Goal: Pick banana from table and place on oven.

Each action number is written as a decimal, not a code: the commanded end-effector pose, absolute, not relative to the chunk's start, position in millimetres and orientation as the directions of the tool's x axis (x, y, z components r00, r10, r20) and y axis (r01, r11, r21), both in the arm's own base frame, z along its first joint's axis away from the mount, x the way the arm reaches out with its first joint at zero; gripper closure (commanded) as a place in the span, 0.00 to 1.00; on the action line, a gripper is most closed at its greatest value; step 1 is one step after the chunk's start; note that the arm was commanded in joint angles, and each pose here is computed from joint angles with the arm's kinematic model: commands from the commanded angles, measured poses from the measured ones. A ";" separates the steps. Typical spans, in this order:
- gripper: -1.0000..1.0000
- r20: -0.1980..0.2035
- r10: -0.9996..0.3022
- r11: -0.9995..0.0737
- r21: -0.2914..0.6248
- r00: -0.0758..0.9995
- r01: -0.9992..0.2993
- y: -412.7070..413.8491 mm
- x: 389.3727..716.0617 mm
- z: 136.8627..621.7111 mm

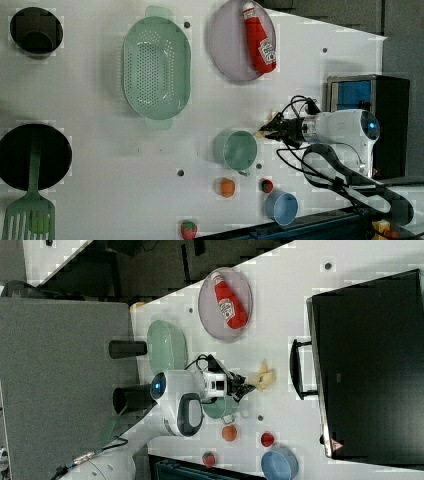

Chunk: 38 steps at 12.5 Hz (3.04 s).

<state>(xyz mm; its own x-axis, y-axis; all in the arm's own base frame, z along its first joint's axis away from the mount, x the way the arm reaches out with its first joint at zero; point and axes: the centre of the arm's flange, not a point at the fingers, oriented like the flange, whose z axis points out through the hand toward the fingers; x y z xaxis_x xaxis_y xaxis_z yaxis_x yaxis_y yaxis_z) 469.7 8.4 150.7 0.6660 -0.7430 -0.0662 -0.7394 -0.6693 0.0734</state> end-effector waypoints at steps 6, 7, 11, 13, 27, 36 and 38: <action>0.79 0.043 -0.741 -0.671 -0.022 0.670 -0.741 9.7 500.3 338.6; 0.79 0.042 -0.743 -0.668 -0.015 0.668 -0.744 8.7 499.2 379.8; 0.79 0.016 -0.786 -0.618 0.010 0.618 -0.786 -22.9 491.0 521.2; 0.79 0.008 -0.822 -0.569 0.001 0.569 -0.822 -64.0 494.1 557.5; 0.79 0.007 -0.591 -0.794 0.170 0.807 -0.583 -376.8 495.7 444.9; 0.00 0.069 -0.585 -0.798 0.124 0.808 -0.589 -371.5 501.0 472.7; 0.00 0.107 -0.541 -0.829 0.098 0.834 -0.550 -345.6 503.3 518.4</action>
